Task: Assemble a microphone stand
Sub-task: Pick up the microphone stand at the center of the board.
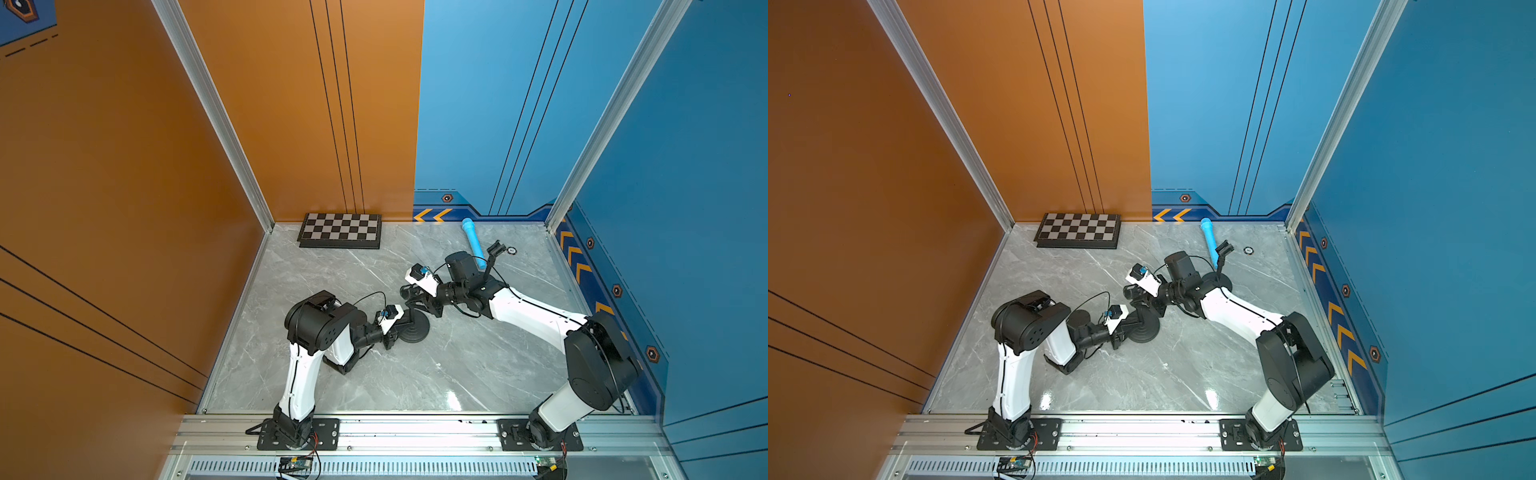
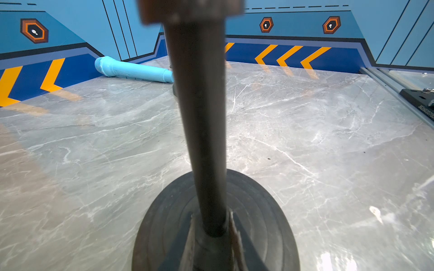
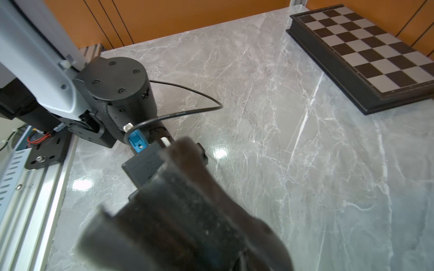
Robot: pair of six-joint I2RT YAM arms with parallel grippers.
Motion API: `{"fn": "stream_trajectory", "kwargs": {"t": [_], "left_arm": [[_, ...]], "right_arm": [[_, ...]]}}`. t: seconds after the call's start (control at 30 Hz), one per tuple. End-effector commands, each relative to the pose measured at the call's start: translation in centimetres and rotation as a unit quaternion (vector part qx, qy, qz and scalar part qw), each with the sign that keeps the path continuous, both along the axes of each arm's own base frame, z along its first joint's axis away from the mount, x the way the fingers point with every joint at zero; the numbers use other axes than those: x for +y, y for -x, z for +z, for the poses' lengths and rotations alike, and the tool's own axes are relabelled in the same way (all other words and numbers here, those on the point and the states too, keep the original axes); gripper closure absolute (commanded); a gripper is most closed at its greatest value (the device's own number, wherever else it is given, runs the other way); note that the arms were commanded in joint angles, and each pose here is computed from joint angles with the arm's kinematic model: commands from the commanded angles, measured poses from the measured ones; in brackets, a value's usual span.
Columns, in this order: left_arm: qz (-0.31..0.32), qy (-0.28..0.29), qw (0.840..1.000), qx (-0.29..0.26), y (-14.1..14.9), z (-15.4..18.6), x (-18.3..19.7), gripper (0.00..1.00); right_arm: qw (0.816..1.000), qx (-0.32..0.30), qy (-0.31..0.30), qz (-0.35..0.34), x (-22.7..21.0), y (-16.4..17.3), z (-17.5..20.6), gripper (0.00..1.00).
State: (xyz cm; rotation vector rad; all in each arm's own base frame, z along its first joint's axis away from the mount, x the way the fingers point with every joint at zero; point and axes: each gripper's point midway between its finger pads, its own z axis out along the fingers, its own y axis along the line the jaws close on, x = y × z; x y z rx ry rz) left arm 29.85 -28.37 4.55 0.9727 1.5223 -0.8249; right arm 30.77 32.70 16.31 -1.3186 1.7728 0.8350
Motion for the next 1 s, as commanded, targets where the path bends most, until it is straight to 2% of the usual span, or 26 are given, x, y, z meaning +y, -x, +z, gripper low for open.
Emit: {"fn": "stream_trajectory", "kwargs": {"t": [0.0, 0.07, 0.13, 0.27, 0.4, 0.5, 0.67, 0.73, 0.87, 0.93, 0.97], "left_arm": [[0.012, -0.063, 0.993, 0.101, 1.5, -5.8, 1.4, 0.73], [0.014, -0.064, 0.993, 0.102, 1.5, -5.9, 1.4, 0.73], [0.016, -0.065, 0.993, 0.101, 1.5, -5.9, 1.5, 0.73], [0.017, -0.065, 0.992, 0.102, 1.4, -6.0, 1.5, 0.73], [0.018, -0.065, 0.993, 0.101, 1.4, -5.9, 1.5, 0.73], [0.018, -0.066, 0.993, 0.101, 1.4, -6.0, 1.6, 0.73], [0.016, -0.060, 0.994, 0.095, 1.5, -5.2, 1.4, 0.72], [0.018, -0.057, 0.994, 0.087, 1.5, -4.5, 1.5, 0.69], [0.021, -0.046, 0.996, 0.080, 1.6, -3.0, 1.6, 0.38], [0.023, -0.040, 0.996, 0.080, 2.0, -2.2, 1.7, 0.17], [0.026, -0.039, 0.996, 0.077, 2.2, -1.9, 1.9, 0.01]], "right_arm": [[0.998, -0.011, -0.026, -0.053, 0.3, -0.4, 0.0, 0.96], [0.992, -0.038, -0.040, -0.109, 0.1, -0.9, -0.2, 1.00], [0.978, -0.071, -0.042, -0.190, -0.5, -1.7, -0.6, 1.00], [0.926, -0.148, -0.036, -0.347, -1.7, -1.4, -0.6, 1.00], [0.869, -0.150, -0.062, -0.468, -3.6, -1.2, 0.0, 1.00], [0.861, -0.127, -0.082, -0.486, -3.5, -0.8, 0.2, 1.00], [0.866, -0.125, -0.087, -0.476, -3.4, -0.5, 1.4, 1.00], [0.867, -0.130, -0.087, -0.474, -3.7, -0.8, 2.3, 1.00], [0.860, -0.125, -0.108, -0.482, -5.4, -2.9, 4.7, 1.00], [0.859, -0.119, -0.115, -0.485, -6.4, -4.4, 5.8, 1.00], [0.857, -0.116, -0.118, -0.487, -6.9, -5.2, 6.2, 1.00]]}}
